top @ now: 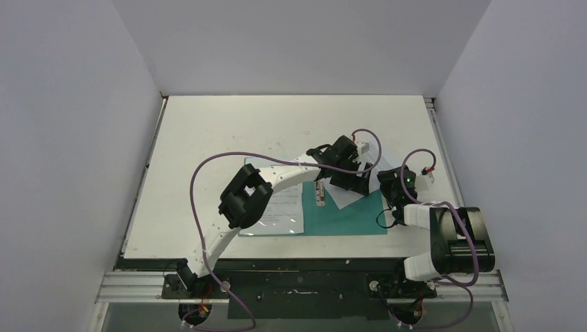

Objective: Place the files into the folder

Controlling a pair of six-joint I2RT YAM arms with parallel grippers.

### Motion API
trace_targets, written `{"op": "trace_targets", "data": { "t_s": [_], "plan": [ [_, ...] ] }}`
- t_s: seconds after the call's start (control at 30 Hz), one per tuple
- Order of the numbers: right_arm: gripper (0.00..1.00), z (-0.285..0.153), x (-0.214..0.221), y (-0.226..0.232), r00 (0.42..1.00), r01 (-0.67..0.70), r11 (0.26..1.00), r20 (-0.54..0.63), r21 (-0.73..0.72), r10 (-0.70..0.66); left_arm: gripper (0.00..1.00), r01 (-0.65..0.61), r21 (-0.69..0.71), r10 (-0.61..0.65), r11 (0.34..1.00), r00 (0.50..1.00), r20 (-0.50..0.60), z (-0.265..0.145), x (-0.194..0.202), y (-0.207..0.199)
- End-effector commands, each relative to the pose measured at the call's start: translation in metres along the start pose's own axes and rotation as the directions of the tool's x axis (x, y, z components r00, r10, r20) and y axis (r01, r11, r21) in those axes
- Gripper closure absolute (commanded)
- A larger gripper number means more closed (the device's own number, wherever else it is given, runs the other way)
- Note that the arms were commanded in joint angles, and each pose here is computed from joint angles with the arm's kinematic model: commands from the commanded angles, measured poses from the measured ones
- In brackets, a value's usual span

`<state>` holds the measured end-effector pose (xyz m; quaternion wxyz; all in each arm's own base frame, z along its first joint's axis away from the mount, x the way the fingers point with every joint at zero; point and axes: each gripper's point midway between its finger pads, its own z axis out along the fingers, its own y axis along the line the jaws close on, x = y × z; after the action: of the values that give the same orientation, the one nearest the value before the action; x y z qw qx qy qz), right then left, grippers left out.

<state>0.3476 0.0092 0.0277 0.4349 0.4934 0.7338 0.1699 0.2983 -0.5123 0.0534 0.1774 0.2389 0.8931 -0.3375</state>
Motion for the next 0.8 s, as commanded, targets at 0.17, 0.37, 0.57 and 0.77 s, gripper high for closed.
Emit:
{"op": "trace_targets", "data": {
  "t_s": [0.17, 0.37, 0.57, 0.77],
  "plan": [
    [0.51, 0.006, 0.038, -0.044, 0.982, 0.104, 0.989, -0.168, 0.101, -0.086, 0.17, -0.006, 0.138, 0.003, 0.99, 1.0, 0.024, 0.002, -0.008, -0.028],
    [0.53, 0.011, 0.018, -0.051, 0.987, 0.117, 0.983, -0.128, 0.144, -0.099, 0.17, -0.011, 0.166, 0.007, 0.986, 1.0, 0.024, 0.002, -0.008, -0.033],
    [0.59, 0.016, -0.001, -0.042, 0.984, 0.158, 0.979, -0.102, 0.132, -0.145, 0.17, -0.005, 0.201, 0.003, 0.98, 1.0, 0.014, 0.006, -0.006, -0.038],
    [0.5, 0.021, 0.003, -0.041, 0.978, 0.181, 0.976, -0.127, 0.12, -0.165, 0.17, -0.002, 0.2, -0.002, 0.98, 1.0, 0.017, 0.007, -0.006, -0.036]
  ]
}}
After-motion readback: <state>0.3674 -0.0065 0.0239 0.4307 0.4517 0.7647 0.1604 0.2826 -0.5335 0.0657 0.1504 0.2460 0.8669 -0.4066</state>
